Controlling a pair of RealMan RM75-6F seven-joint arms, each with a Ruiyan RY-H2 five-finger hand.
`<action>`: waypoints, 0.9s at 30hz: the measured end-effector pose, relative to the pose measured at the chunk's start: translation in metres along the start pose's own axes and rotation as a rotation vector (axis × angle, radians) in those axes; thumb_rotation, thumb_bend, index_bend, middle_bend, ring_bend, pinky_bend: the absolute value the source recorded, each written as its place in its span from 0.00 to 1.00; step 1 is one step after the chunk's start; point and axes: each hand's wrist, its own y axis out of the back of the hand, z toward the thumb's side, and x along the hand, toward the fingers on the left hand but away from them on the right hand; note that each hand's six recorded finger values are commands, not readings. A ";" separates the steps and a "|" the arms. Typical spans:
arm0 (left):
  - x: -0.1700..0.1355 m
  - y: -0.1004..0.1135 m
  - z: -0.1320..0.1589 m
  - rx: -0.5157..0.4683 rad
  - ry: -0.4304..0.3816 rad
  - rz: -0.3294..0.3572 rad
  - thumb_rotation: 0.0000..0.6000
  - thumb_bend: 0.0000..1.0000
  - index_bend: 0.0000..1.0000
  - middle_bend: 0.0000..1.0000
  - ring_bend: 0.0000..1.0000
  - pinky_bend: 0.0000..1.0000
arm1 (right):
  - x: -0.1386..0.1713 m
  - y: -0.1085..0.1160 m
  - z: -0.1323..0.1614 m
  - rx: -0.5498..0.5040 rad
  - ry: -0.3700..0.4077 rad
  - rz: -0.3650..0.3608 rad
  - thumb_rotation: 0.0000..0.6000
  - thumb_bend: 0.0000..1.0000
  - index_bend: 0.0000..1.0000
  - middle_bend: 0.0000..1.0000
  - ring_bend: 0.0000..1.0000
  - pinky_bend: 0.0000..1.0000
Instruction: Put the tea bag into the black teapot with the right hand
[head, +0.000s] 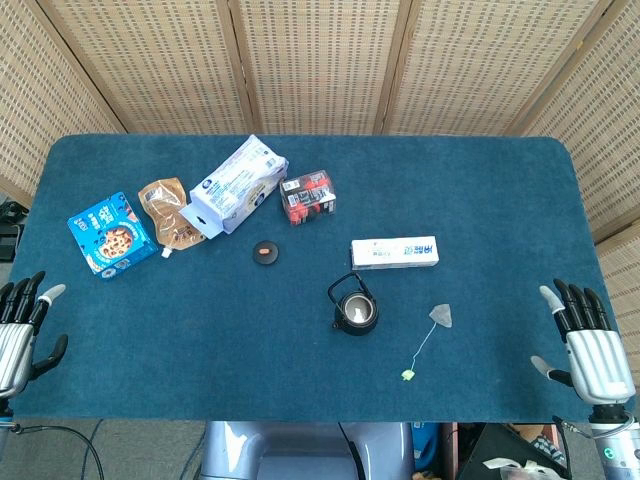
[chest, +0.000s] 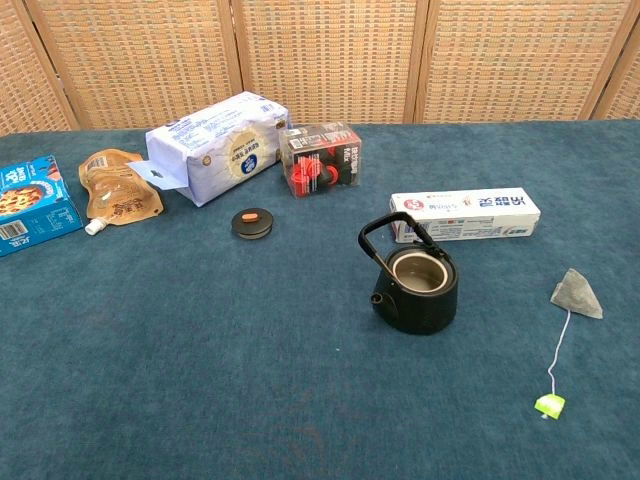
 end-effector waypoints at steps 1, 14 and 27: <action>0.000 0.000 0.000 0.000 0.000 0.000 1.00 0.41 0.15 0.00 0.00 0.00 | 0.000 0.000 0.000 0.001 0.000 0.000 1.00 0.09 0.07 0.11 0.00 0.00; -0.002 0.001 -0.001 0.001 0.003 0.002 1.00 0.41 0.15 0.00 0.00 0.00 | -0.003 -0.001 0.002 0.003 0.011 0.010 1.00 0.09 0.07 0.11 0.00 0.00; 0.000 0.000 0.001 0.002 -0.004 -0.005 1.00 0.41 0.15 0.00 0.00 0.00 | -0.001 -0.002 0.001 -0.005 0.010 0.017 1.00 0.09 0.07 0.11 0.00 0.00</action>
